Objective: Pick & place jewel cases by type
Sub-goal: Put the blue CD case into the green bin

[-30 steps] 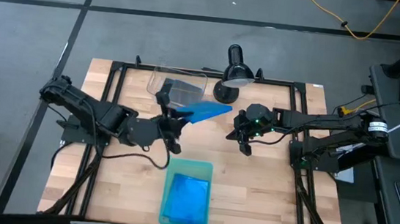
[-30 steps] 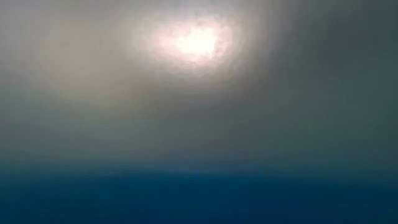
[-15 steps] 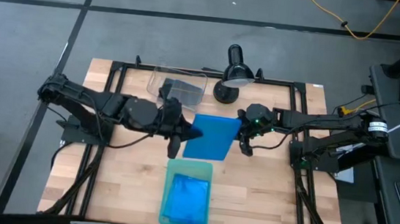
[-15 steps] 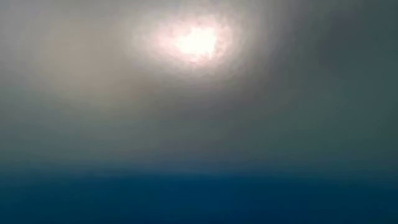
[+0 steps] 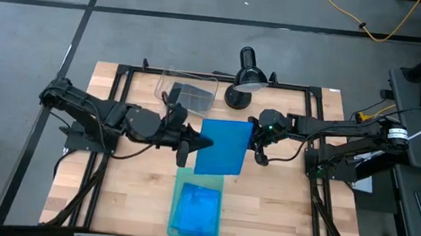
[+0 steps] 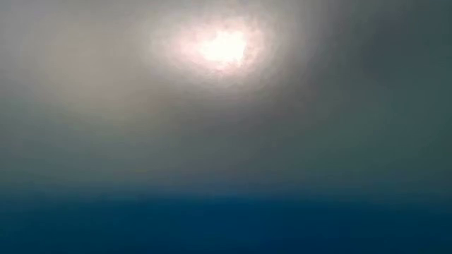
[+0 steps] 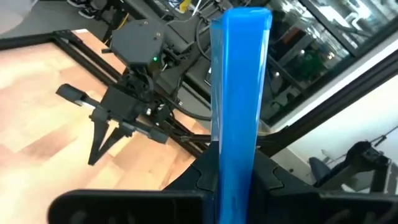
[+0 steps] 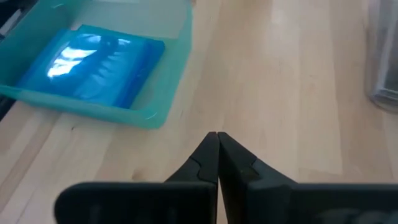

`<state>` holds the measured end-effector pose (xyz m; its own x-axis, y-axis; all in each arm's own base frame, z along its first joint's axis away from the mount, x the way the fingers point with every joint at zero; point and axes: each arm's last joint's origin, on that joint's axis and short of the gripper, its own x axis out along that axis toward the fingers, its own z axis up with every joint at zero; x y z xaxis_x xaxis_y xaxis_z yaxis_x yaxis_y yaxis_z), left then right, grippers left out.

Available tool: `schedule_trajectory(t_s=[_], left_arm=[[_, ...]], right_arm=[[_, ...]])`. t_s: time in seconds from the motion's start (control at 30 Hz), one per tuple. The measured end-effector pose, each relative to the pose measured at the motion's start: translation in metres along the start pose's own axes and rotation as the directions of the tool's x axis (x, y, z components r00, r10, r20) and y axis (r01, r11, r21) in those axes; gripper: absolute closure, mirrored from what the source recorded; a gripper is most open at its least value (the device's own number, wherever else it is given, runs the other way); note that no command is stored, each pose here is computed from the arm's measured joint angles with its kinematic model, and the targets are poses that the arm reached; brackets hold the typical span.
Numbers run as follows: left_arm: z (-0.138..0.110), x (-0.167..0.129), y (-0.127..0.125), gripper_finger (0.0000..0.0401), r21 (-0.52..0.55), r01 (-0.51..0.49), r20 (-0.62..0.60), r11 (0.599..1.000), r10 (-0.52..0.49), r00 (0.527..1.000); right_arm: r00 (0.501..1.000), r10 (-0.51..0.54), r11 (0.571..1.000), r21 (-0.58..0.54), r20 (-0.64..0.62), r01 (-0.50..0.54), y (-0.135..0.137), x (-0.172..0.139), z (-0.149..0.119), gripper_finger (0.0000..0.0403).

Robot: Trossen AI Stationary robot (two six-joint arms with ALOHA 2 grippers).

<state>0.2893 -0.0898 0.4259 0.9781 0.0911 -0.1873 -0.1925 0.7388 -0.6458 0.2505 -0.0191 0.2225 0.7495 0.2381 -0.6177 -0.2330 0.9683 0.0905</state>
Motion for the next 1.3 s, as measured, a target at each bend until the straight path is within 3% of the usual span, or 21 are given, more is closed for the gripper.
schedule_trajectory(t_s=[0.33,1.03,1.3], left_arm=[[-0.045,-0.006,-0.021,0.0376,-0.089,-0.09,-0.003,0.992,0.09,0.996],[-0.21,0.031,-0.029,0.0376,-0.285,-0.31,-0.22,0.907,0.253,0.942],[-0.234,0.021,-0.021,0.0377,-0.316,-0.398,-0.201,0.861,0.349,0.915]], right_arm=[[0.999,0.041,0.997,-0.064,0.007,-0.04,0.001,0.0,0.0,0.0397],[0.998,0.069,0.994,-0.087,0.011,-0.068,0.002,0.0,0.0,0.0397],[0.994,0.111,0.99,-0.087,0.015,-0.109,0.003,0.0,0.0,0.0397]])
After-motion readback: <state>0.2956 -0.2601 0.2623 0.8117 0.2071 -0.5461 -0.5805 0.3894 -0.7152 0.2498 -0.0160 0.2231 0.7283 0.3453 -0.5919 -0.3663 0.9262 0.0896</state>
